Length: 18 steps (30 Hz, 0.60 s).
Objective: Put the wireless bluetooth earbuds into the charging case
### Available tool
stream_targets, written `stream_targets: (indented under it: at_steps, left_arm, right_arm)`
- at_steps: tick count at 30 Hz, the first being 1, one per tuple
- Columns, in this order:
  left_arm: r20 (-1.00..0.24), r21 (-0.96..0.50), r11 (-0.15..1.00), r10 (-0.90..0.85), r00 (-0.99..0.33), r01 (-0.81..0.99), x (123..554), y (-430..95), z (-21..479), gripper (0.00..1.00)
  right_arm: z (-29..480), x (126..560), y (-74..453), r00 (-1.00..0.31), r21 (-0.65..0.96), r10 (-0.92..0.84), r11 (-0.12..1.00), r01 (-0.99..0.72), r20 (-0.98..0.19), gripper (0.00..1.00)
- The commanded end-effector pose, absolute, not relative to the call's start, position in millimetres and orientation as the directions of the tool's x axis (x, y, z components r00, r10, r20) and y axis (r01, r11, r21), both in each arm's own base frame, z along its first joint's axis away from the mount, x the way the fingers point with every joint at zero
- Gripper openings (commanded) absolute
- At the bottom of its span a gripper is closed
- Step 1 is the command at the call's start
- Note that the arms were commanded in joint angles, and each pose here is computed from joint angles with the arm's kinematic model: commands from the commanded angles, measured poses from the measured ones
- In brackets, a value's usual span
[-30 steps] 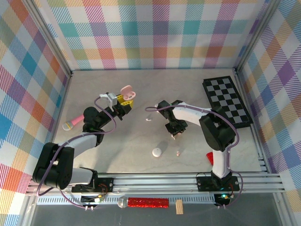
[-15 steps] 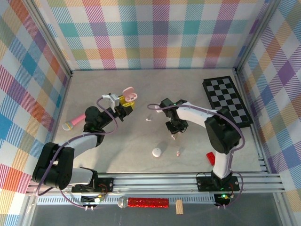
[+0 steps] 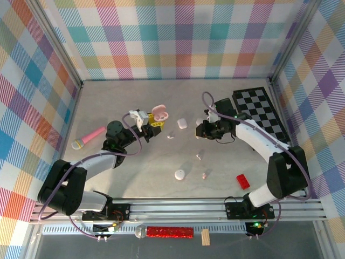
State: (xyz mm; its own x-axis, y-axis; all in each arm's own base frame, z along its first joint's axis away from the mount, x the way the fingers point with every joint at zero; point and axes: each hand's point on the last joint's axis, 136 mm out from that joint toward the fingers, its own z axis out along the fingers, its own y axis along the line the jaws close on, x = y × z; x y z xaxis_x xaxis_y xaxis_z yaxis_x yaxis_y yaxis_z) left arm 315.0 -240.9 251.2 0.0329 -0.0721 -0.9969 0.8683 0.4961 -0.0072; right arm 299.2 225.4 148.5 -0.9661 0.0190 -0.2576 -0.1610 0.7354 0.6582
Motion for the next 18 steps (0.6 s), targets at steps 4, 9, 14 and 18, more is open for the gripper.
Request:
stream_targets:
  at_steps: [4,9,14,18]
  left_arm:
    - [-0.994,0.057,0.479,-0.054,0.094,0.876,318.1,-256.7,257.5,0.31]
    - [-0.994,0.076,0.466,-0.032,0.103,0.881,317.7,-267.3,253.4,0.31]
    - [-0.994,0.097,0.451,0.009,0.104,0.887,316.6,-278.4,244.6,0.31]
    - [-0.994,0.105,0.440,0.006,0.113,0.892,315.1,-284.9,244.0,0.31]
  right_arm:
    - [221.1,284.6,260.1,-0.955,0.853,0.003,0.452,-0.262,-0.296,0.18]
    - [249.6,283.2,268.2,-0.951,0.896,0.020,0.342,-0.285,-0.310,0.18]
    - [266.6,282.2,275.4,-0.945,0.906,0.020,0.293,-0.306,-0.326,0.17]
    - [275.0,281.4,284.3,-0.943,0.909,0.010,0.269,-0.319,-0.334,0.17]
